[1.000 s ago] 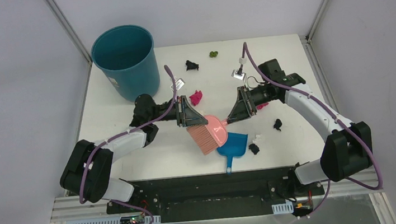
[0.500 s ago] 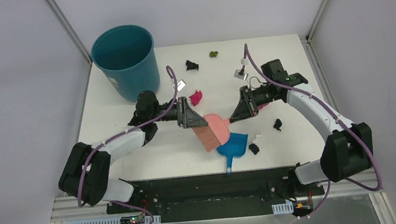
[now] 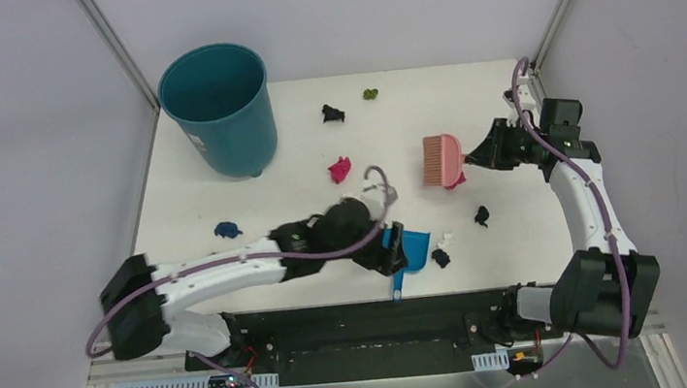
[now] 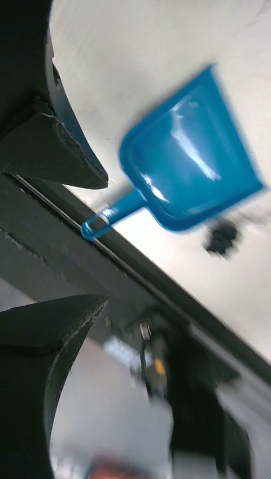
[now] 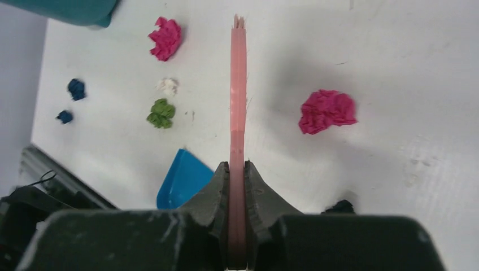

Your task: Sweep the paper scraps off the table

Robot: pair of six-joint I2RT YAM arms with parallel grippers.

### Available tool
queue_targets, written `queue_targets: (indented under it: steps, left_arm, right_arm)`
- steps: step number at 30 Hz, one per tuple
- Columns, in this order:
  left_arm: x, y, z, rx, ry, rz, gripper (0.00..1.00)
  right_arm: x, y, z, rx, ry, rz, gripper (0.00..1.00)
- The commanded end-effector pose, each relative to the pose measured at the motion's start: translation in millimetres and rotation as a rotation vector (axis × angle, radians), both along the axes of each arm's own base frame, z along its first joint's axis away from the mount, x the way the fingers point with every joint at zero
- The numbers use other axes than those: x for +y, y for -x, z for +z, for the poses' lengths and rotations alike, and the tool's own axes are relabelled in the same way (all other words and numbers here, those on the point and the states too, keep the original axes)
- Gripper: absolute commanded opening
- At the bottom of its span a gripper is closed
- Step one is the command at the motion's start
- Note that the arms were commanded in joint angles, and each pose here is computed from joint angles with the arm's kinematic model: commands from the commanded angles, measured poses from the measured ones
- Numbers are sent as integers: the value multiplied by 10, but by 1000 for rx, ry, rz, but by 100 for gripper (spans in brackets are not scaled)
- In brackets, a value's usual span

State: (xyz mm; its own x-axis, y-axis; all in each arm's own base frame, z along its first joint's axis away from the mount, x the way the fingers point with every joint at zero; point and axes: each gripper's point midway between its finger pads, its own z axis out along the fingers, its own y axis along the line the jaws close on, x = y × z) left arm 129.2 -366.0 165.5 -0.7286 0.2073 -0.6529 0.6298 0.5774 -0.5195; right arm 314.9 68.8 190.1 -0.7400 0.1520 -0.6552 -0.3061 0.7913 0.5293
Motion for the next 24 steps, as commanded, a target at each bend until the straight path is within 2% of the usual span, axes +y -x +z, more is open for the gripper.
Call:
queue_targets:
  steps: [1, 5, 10, 16, 24]
  left_arm:
    - [-7, 7, -667, -94, -373, 152, 67]
    - [-285, 178, -812, -156, -476, 130, 67]
    - [-390, 305, -917, -203, -561, 112, 67]
    - [-271, 328, -953, -178, -568, 141, 65]
    - [-148, 394, -1079, -138, -588, 148, 56]
  right_arm:
    - [-286, -161, 326, -185, 120, -172, 0]
    - [-235, -105, 373, -202, 93, -148, 0]
    - [-208, -59, 392, -212, 84, -132, 0]
    - [-184, -61, 401, -213, 73, -117, 0]
    - [-171, -61, 392, -213, 70, -106, 0]
